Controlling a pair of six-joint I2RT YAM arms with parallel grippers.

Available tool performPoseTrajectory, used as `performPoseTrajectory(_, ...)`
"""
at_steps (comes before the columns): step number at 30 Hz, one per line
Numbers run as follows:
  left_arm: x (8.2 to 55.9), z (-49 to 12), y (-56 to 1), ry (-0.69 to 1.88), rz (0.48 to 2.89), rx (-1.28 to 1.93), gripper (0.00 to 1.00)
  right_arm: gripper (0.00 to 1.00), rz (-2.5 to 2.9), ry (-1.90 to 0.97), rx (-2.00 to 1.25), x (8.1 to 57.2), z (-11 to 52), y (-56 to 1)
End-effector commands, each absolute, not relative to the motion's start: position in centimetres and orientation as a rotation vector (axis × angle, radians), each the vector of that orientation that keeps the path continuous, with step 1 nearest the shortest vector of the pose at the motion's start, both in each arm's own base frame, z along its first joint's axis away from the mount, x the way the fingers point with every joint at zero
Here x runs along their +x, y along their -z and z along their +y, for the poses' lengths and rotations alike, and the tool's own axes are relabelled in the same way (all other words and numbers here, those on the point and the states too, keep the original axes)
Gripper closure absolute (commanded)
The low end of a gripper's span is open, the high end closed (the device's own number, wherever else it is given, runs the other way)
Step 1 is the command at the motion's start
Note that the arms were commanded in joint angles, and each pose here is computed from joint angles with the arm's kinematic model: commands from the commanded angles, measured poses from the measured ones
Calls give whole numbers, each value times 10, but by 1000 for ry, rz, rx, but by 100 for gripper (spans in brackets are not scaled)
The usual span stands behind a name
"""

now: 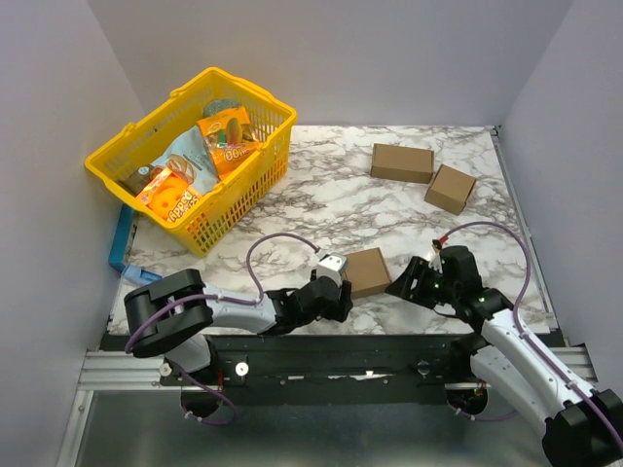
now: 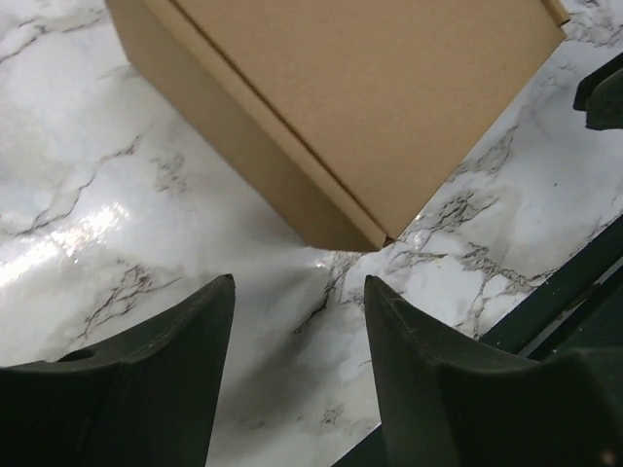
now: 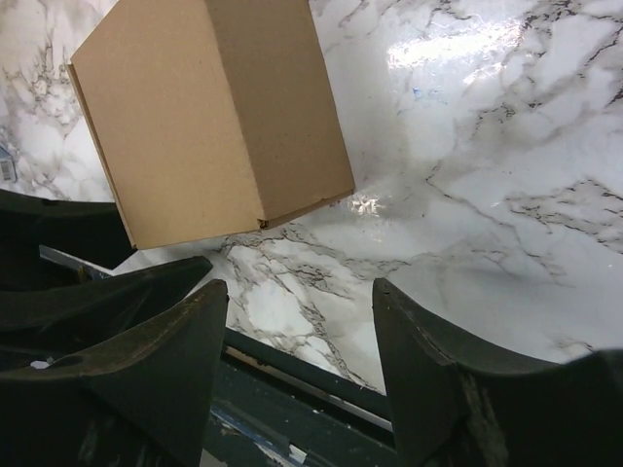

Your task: Fold the paper box

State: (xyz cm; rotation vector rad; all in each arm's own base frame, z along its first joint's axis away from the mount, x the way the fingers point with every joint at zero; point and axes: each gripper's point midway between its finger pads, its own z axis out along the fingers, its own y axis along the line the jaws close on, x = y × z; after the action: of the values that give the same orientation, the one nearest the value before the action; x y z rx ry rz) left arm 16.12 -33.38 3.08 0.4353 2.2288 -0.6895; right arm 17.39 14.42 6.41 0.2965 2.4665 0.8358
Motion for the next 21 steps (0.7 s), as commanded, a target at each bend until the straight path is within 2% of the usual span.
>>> performPoseTrajectory(1,159,-362,-35,763,2175,574,32,30,2458,-816,272,175,143,-70)
performPoseTrajectory(5,162,-390,-39,825,2120,657,30,30,2433,-816,266,179,143,-77)
performPoseTrajectory(7,179,-401,-32,806,2137,648,33,30,2416,-813,267,182,142,-83)
performPoseTrajectory(8,198,-399,-31,793,2149,606,38,30,2403,-807,264,185,142,-85)
performPoseTrajectory(11,237,-411,-35,795,2125,542,44,30,2374,-792,262,190,140,-94)
performPoseTrajectory(13,269,-407,-30,756,2124,519,44,30,2352,-787,260,193,139,-100)
performPoseTrajectory(17,329,-440,-64,801,2023,510,43,29,2328,-764,277,197,136,-105)
performPoseTrajectory(19,346,-450,-55,831,2020,533,42,28,2315,-747,278,200,134,-107)
performPoseTrajectory(21,364,-472,-77,896,1962,533,41,26,2296,-722,281,204,130,-111)
